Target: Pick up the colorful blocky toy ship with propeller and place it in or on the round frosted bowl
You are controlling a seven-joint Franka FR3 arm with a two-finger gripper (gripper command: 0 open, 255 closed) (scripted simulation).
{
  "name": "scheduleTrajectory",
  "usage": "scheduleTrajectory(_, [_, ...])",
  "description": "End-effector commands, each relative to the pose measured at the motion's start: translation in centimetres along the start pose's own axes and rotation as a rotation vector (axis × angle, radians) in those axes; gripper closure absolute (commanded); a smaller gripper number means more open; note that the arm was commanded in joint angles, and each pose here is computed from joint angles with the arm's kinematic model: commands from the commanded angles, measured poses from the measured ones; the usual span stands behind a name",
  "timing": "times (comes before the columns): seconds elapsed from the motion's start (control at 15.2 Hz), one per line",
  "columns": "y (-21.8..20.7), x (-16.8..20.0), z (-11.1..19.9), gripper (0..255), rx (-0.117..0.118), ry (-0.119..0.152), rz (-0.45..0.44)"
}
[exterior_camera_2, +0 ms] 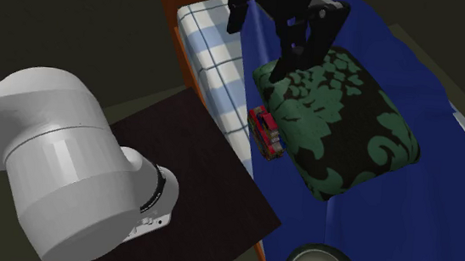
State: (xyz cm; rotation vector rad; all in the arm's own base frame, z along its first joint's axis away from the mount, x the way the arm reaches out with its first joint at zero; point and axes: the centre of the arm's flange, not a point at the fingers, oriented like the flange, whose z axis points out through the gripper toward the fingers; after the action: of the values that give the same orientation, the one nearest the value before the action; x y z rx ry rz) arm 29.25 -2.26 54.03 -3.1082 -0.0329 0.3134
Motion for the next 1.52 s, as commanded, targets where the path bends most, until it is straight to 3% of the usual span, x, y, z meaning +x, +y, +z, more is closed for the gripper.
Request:
scheduleTrajectory(0.0, [0.0,0.0,0.0,0,0.000,0.000,0.000])
scheduleTrajectory(1.45, [-1.9,16.4,23.5,0,-0.051,0.050,0.171])
